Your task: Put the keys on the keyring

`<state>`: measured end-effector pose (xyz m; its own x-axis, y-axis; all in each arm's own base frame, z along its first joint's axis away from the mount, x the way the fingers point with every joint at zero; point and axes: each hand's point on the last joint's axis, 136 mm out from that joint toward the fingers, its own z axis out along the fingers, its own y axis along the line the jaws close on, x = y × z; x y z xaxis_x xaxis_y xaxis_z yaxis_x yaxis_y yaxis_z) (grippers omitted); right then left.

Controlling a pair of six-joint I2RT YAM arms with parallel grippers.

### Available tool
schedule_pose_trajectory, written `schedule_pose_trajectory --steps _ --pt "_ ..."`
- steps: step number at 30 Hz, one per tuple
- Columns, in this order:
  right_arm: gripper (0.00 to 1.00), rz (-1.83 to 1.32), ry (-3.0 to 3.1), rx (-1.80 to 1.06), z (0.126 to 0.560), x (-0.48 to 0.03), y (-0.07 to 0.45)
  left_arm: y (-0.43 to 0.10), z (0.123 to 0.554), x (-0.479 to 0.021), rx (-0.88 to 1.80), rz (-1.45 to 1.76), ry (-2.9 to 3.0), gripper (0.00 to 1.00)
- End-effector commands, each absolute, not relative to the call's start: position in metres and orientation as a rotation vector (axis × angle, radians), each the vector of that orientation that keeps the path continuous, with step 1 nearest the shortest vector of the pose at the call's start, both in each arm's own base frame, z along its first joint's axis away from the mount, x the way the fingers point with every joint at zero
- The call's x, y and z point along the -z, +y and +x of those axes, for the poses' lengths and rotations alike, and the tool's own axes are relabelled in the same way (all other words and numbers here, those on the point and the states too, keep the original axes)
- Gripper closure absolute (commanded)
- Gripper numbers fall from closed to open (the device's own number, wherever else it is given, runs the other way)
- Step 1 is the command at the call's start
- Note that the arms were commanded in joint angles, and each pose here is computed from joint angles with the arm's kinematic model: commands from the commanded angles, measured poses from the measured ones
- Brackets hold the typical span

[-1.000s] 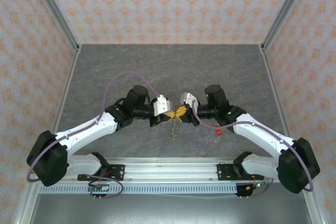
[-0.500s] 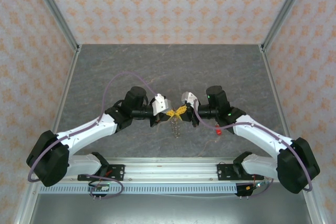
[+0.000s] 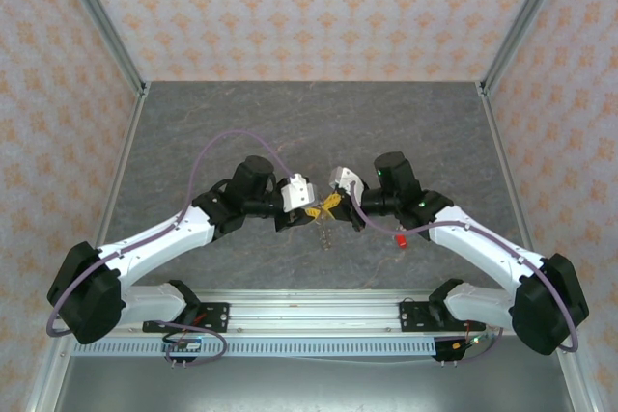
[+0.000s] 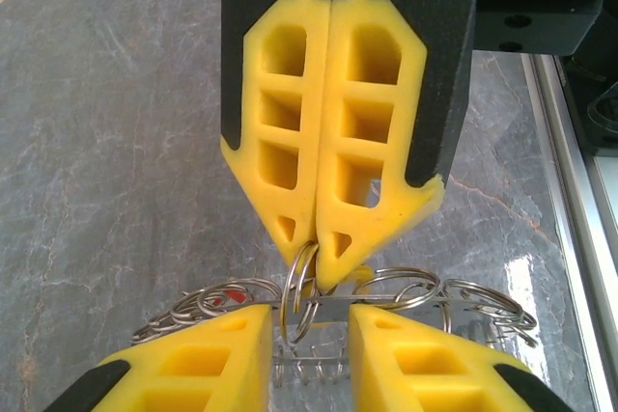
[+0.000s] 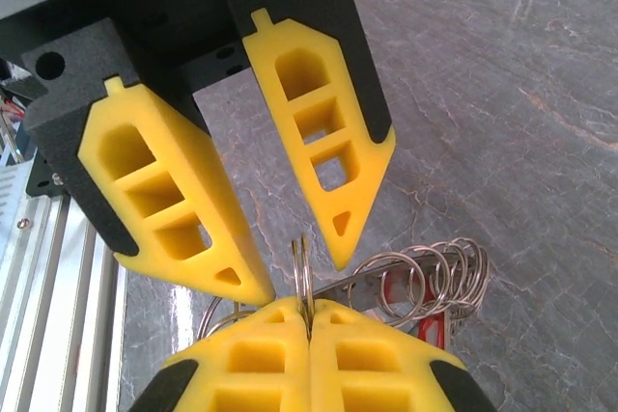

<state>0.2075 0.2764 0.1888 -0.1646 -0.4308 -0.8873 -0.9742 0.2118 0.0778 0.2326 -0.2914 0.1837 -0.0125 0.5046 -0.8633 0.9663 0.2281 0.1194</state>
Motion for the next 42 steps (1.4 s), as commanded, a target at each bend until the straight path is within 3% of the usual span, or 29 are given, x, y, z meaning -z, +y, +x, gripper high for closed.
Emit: schedule_pose_trajectory --steps 1,9,20,25,28,42 --pt "1.0 -1.349 1.663 -0.862 0.212 -0.206 0.282 -0.295 0.235 -0.196 0.643 1.419 1.615 0.73" --pt "1.0 -1.373 1.654 -0.86 0.21 -0.206 0.283 -0.298 0.234 -0.197 0.634 1.449 1.609 0.81" --pt "1.0 -1.36 1.619 -0.891 0.208 -0.21 0.286 -0.293 0.239 -0.187 0.587 1.463 1.665 0.8" --pt "1.0 -1.356 1.616 -0.893 0.208 -0.211 0.286 -0.297 0.239 -0.192 0.609 1.468 1.643 0.88" --pt "1.0 -1.355 1.616 -0.893 0.207 -0.211 0.286 -0.298 0.239 -0.192 0.615 1.47 1.645 1.0" --pt "0.83 -1.166 1.618 -1.01 0.208 -0.21 0.278 -0.302 0.235 -0.223 0.819 1.279 1.485 1.0"
